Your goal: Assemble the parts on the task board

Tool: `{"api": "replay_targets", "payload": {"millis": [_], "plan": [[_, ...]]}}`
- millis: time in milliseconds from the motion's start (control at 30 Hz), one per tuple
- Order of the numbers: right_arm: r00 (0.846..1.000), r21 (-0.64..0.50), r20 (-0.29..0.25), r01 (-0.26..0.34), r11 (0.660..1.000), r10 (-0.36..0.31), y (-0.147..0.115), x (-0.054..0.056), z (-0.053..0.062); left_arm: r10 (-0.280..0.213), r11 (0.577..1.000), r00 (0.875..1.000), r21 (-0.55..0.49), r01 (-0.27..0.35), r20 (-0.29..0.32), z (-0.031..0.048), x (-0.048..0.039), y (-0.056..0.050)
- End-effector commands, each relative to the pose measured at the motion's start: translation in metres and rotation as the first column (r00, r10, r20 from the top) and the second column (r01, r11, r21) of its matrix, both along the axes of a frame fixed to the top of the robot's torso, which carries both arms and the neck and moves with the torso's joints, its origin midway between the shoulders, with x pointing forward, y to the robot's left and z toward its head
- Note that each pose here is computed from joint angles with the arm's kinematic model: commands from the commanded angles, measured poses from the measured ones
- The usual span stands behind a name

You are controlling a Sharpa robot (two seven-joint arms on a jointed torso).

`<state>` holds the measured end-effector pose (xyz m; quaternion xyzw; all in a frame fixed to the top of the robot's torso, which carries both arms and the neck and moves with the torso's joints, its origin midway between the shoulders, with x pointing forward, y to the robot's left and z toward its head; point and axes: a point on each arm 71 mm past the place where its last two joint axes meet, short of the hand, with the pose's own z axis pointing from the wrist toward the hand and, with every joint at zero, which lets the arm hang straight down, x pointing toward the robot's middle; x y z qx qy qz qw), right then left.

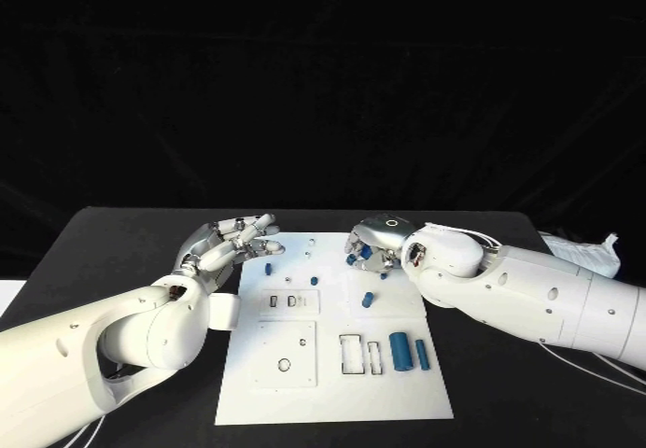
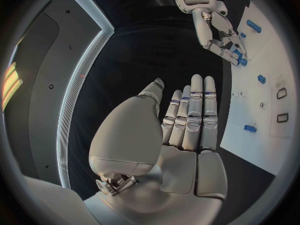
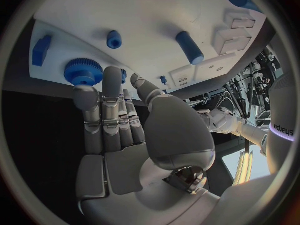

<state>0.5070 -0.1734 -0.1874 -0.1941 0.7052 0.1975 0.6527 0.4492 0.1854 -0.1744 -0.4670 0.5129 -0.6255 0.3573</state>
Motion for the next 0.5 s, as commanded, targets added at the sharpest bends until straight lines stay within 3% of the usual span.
{"api": "replay_targets", "payload": {"millis": [33, 500], "plan": [[1.000, -0.064, 0.012, 0.016, 0.998, -0.015, 0.0005, 0.0017, -0.0010, -0.023, 1.000, 1.000, -0.016, 0.023, -0.005, 0.0010, -0.0001, -0.0024], [0.999, -0.080, 0.041, 0.036, 0.996, -0.033, -0.0002, 0.0053, 0.0027, -0.024, 1.000, 1.000, -0.015, 0.024, -0.008, 0.0009, -0.0003, -0.0017]]}}
